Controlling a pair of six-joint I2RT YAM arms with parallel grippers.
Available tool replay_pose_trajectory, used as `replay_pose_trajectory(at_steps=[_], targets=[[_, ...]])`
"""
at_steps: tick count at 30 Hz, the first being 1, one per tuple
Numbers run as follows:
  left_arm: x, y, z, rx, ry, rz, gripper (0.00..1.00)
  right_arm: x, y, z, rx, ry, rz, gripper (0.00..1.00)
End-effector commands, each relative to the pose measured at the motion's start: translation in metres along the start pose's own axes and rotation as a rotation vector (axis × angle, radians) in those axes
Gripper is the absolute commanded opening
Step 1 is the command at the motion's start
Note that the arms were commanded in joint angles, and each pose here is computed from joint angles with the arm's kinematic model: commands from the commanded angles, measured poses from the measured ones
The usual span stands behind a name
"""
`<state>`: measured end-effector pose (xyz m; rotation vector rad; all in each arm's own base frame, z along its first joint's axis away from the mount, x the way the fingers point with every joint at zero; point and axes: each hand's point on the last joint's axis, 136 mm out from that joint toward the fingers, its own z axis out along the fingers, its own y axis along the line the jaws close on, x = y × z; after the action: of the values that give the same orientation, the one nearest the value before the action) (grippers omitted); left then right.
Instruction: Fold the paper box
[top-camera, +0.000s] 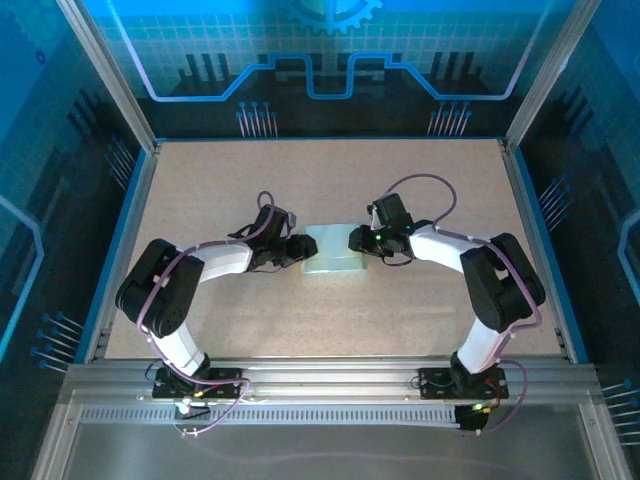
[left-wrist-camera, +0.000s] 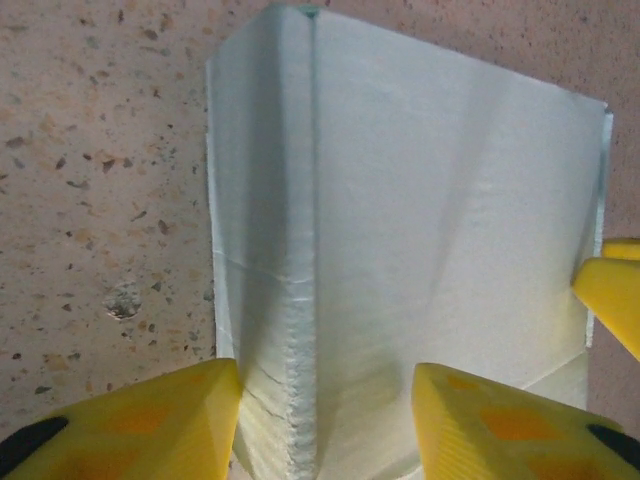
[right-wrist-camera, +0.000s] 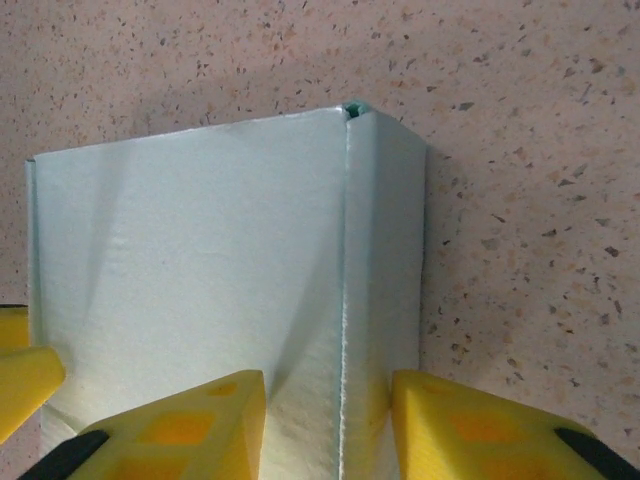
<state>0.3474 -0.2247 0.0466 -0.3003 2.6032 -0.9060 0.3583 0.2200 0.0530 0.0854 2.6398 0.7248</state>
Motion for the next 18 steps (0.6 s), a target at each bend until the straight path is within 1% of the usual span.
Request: replay_pose_trajectory(at_steps=[1, 4, 7, 11, 15, 18], targets=[[-0.008, -0.006, -0.013, 0.018, -0.043, 0.045, 0.58, -0.011, 0.001, -0.012, -0.018, -0.052, 0.005, 0.44], [-0.011, -0.003, -0.015, 0.016, -0.044, 0.037, 0.61, -0.016, -0.001, -0.015, -0.016, -0.069, 0.009, 0.50], [-0.010, -0.001, -0.013, 0.022, -0.032, 0.032, 0.59, -0.017, -0.003, -0.016, -0.018, -0.071, 0.017, 0.52], [-0.010, 0.002, -0.007, 0.034, -0.008, 0.016, 0.49, -0.015, -0.004, -0.015, -0.026, -0.066, 0.025, 0.53], [-0.010, 0.007, 0.000, 0.042, -0.001, -0.007, 0.41, -0.013, -0.006, -0.016, -0.028, -0.066, 0.030, 0.53], [-0.011, 0.009, 0.003, 0.064, 0.003, -0.029, 0.32, -0.012, -0.007, -0.017, -0.027, -0.065, 0.032, 0.53]])
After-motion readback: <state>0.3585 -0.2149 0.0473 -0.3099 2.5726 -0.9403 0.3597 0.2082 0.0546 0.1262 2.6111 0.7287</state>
